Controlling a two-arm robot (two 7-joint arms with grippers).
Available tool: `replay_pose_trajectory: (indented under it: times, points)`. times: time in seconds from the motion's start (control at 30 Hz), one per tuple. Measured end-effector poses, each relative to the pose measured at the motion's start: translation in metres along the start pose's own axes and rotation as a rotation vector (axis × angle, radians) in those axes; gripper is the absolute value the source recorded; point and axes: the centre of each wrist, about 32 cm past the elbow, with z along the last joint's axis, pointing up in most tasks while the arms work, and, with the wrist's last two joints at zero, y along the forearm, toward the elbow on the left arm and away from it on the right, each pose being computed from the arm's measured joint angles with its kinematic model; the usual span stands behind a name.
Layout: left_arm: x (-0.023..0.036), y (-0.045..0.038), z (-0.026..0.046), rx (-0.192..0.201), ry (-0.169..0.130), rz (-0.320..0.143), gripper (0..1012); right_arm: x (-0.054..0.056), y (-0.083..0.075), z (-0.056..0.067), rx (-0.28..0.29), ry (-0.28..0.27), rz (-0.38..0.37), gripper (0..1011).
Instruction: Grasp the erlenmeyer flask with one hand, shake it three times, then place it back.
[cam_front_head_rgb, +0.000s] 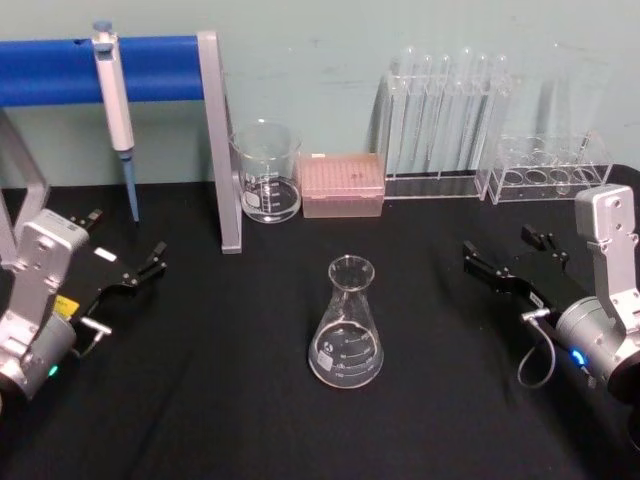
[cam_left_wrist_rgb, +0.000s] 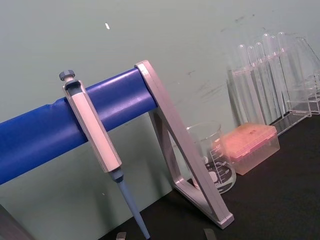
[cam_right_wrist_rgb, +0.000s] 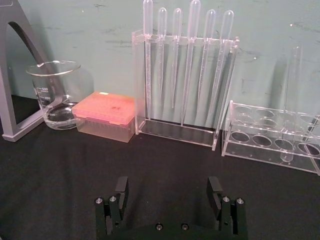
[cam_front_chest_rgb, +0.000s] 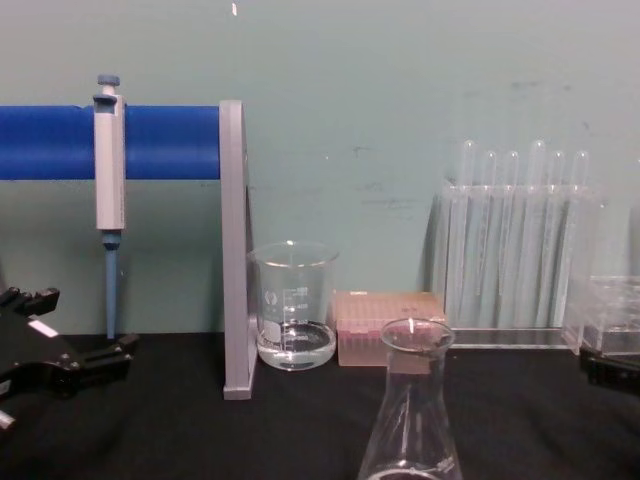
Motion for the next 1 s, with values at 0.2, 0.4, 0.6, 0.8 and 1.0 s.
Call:
replay_pose_trajectory:
  times: [0.2, 0.4, 0.6, 0.8, 1.0]
  points:
    - [0.0, 0.0, 0.0, 0.0, 0.0, 0.0, 1001, 0.0, 0.0, 0.0, 0.0, 0.0, 0.0, 1000]
    - [0.0, 0.0, 0.0, 0.0, 0.0, 0.0, 1001, 0.0, 0.0, 0.0, 0.0, 0.001, 0.0, 1000]
    - [0.0, 0.0, 0.0, 0.0, 0.0, 0.0, 1001, 0.0, 0.0, 0.0, 0.0, 0.001, 0.0, 1000]
    - [0.0, 0.0, 0.0, 0.0, 0.0, 0.0, 1001, 0.0, 0.0, 0.0, 0.0, 0.001, 0.0, 1000]
    - [0.0, 0.0, 0.0, 0.0, 0.0, 0.0, 1001, 0.0, 0.0, 0.0, 0.0, 0.001, 0.0, 1000]
